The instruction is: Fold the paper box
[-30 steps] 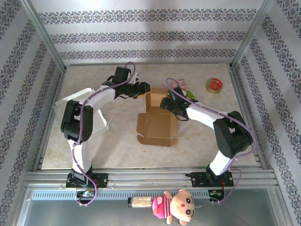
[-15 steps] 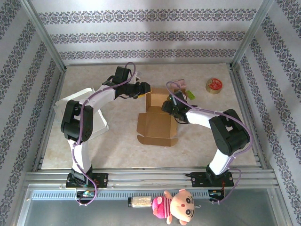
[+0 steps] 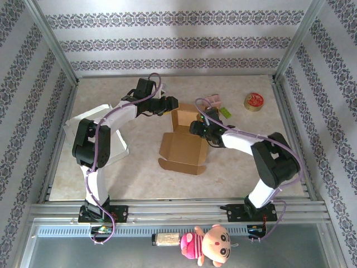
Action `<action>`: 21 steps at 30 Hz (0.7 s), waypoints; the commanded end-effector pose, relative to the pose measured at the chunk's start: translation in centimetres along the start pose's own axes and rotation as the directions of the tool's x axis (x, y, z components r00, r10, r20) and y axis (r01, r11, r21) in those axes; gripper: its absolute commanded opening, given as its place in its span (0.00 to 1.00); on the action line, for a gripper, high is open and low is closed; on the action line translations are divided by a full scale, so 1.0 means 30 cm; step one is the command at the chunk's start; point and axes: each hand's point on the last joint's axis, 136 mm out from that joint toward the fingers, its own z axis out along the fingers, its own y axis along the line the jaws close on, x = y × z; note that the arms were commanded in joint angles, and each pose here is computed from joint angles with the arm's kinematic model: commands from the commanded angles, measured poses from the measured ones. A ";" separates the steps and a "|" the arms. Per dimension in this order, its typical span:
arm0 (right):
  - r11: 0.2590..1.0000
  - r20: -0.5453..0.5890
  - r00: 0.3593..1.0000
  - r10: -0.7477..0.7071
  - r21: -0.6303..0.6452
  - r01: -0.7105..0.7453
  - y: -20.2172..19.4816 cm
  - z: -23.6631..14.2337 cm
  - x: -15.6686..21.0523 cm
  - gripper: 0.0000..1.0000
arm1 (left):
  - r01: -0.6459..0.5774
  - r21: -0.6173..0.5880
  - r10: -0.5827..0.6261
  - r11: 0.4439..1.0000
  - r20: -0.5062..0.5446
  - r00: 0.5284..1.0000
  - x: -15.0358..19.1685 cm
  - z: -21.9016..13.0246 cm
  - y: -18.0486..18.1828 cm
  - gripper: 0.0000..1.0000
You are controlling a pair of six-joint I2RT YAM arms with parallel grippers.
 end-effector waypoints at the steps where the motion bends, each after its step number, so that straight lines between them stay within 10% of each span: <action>1: 0.973 0.038 0.981 -0.191 -0.122 0.194 0.108 -0.143 -0.012 0.74 | -0.021 0.001 0.021 1.000 -0.047 0.999 0.049 0.006 -0.043 0.56; 15: 0.958 0.213 0.960 -0.182 0.258 0.124 -0.201 -0.357 -0.130 0.88 | -0.039 -0.003 0.039 0.999 -0.034 0.999 0.039 -0.014 -0.081 0.56; 21: 0.956 0.155 0.972 -0.178 0.260 0.134 -0.215 -0.231 -0.170 0.68 | -0.061 0.001 0.061 0.998 -0.006 0.998 0.024 -0.046 -0.118 0.69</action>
